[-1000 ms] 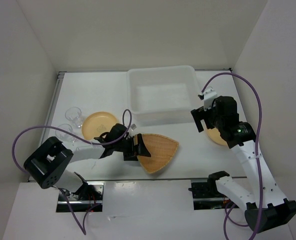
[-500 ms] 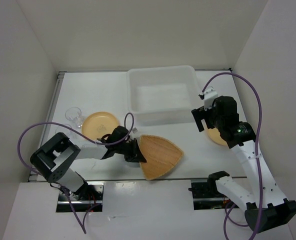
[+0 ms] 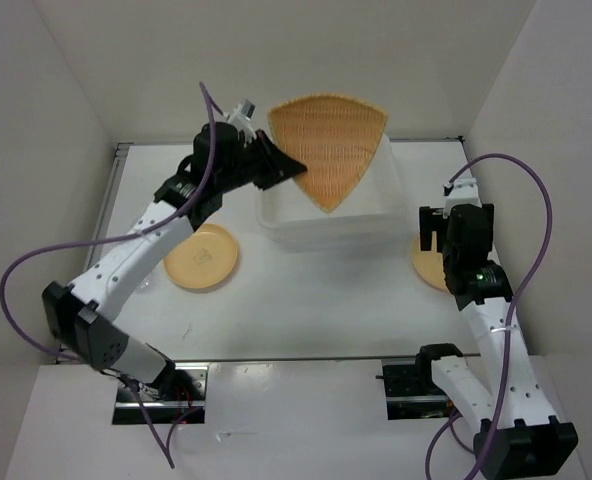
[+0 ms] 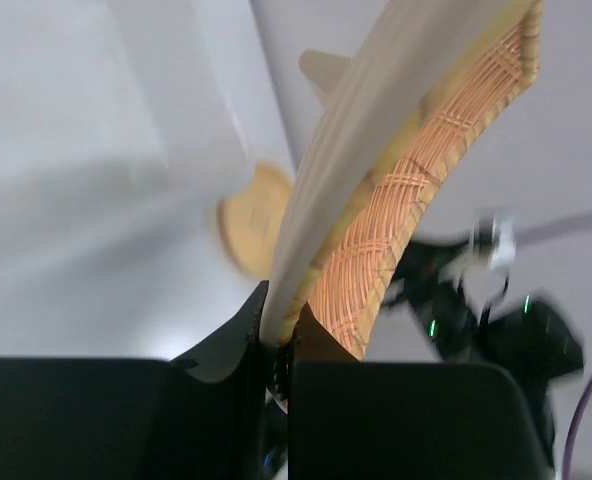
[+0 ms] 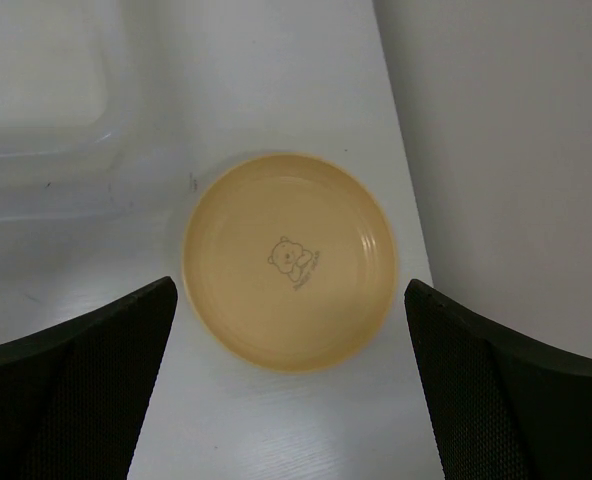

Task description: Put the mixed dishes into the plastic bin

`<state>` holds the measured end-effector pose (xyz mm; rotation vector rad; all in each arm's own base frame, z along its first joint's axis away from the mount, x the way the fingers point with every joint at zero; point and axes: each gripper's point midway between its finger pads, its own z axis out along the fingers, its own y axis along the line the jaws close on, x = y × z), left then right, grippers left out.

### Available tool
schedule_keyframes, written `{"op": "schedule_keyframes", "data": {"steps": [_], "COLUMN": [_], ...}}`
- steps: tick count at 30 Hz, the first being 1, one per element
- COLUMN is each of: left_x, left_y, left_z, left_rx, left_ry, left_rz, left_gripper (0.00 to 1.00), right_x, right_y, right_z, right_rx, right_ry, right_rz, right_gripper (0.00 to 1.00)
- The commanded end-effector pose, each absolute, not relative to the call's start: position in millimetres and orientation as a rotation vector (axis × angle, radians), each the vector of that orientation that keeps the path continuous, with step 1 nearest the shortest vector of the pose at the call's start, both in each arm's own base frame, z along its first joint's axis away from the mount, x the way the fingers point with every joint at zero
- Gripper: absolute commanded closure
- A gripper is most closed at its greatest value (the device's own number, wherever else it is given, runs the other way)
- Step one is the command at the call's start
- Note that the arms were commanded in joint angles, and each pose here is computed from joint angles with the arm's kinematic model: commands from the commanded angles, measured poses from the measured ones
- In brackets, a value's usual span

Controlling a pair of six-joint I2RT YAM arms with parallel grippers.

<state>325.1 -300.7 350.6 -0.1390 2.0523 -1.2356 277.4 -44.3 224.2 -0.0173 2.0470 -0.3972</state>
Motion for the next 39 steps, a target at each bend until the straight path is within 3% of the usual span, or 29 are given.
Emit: {"op": "schedule_keyframes", "data": {"steps": [1, 3, 6, 15, 24, 25, 26, 27, 28, 29, 30, 32, 33, 39], "left_x": [405.9, 437.1, 481.4, 527.7, 539.8, 541.5, 543.8, 547.1, 542.4, 545.1, 539.0, 543.0, 540.5, 528.7], "left_y": [-303.8, -315.3, -329.3, -381.5, -406.8, -407.9, -409.2, -420.1, -416.9, -418.7, -426.1, -422.8, -425.8, -425.5], "left_z": [296.4, 302.0, 227.4, 194.4, 153.8, 153.2, 132.8, 166.9, 163.4, 125.9, 179.5, 146.6, 165.9, 143.2], "left_rx": [-0.383, -0.492, -0.733, -0.924, -0.936, -0.937, -0.928, -0.887, -0.885, -0.902, -0.856, -0.915, -0.896, -0.919], "left_ry": [2.127, 2.098, 2.220, 2.180, 2.292, 2.293, 2.323, 2.262, 2.292, 2.332, 2.272, 2.325, 2.286, 2.361], "left_rz": [-1.114, -1.159, -1.096, -1.083, -1.009, -1.007, -0.973, -1.048, -1.015, -0.975, -1.120, -1.081, -1.102, -1.034], "left_gripper": [1.00, 1.00, 1.00, 1.00, 0.98, 0.86, 0.83, 0.82, 0.80, 0.78, 0.75, 0.80, 0.85, 0.85], "right_x": [280.3, 277.1, 273.7, 268.2, 267.3, 267.3, 267.3, 267.3, 267.3, 267.3, 267.3, 267.3, 267.3, 267.3], "right_y": [-61.0, -61.6, -63.7, -63.2, -60.8, -60.8, -60.8, -60.8, -60.8, -60.8, -60.8, -60.8, -60.8, -60.8], "right_z": [249.8, 255.0, 259.6, 271.6, 273.9, 273.9, 273.9, 273.9, 273.9, 273.9, 273.9, 273.9, 273.9, 273.9], "right_rx": [0.118, 0.114, 0.128, 0.141, 0.135, 0.135, 0.135, 0.135, 0.135, 0.135, 0.135, 0.135, 0.135, 0.135], "right_ry": [1.906, 1.879, 1.853, 1.796, 1.787, 1.787, 1.787, 1.787, 1.787, 1.787, 1.787, 1.787, 1.787, 1.787], "right_rz": [-0.435, -0.438, -0.445, -0.438, -0.429, -0.429, -0.429, -0.429, -0.429, -0.429, -0.429, -0.429, -0.429, -0.429], "right_gripper": [0.01, 0.01, 0.01, 0.01, 0.01, 0.01, 0.01, 0.01, 0.01, 0.01, 0.01, 0.01, 0.01, 0.01]}}
